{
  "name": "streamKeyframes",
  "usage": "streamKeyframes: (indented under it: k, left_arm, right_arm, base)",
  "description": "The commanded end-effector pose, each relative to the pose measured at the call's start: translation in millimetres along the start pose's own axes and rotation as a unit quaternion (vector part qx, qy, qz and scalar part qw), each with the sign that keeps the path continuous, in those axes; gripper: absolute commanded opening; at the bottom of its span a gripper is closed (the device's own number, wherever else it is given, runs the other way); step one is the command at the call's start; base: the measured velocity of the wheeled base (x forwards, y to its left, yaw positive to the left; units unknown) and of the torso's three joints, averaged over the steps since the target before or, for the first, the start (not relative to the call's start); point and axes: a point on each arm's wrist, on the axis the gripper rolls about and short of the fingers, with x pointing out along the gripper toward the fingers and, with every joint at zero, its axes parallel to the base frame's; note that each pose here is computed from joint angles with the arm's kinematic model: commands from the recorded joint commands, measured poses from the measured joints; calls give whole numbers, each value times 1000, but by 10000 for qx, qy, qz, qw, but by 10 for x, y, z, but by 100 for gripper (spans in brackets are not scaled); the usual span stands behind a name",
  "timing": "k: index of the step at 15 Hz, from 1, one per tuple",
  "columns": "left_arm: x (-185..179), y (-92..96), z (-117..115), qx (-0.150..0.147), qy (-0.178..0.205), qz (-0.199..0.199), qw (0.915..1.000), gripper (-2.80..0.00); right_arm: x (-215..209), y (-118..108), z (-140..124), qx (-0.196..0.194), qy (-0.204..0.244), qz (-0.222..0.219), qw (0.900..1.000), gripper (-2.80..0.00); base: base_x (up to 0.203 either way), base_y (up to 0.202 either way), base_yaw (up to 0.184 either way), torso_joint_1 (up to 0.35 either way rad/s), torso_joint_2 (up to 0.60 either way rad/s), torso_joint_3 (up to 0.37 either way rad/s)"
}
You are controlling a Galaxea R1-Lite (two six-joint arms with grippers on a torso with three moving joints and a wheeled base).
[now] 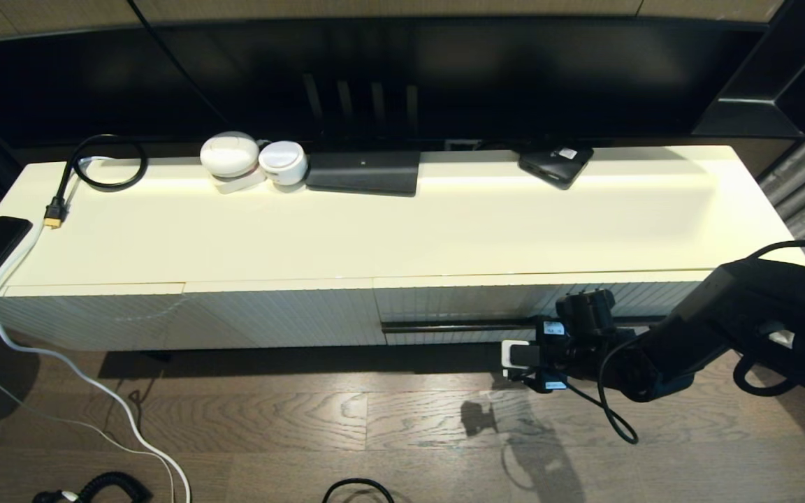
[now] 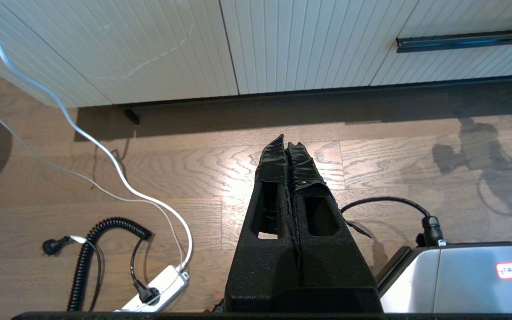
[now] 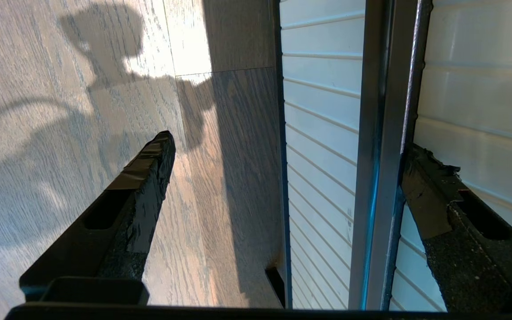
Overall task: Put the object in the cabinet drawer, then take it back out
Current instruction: Open the drawer
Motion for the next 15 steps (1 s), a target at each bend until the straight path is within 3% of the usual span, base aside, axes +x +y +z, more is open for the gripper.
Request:
streamKeyframes:
  k: [1, 15]
  left_arm:
    - [0, 0, 0, 1, 1, 5, 10000, -280]
    - [0, 0, 0, 1, 1, 5, 10000, -280]
  right_arm:
    - [-32, 43, -6, -28, 12, 80, 10000, 0]
    - [-196, 392, -88, 68, 209, 658, 9976, 0]
  base:
    - [0, 0, 0, 0, 0, 0]
    - [0, 0, 0, 0, 0, 0]
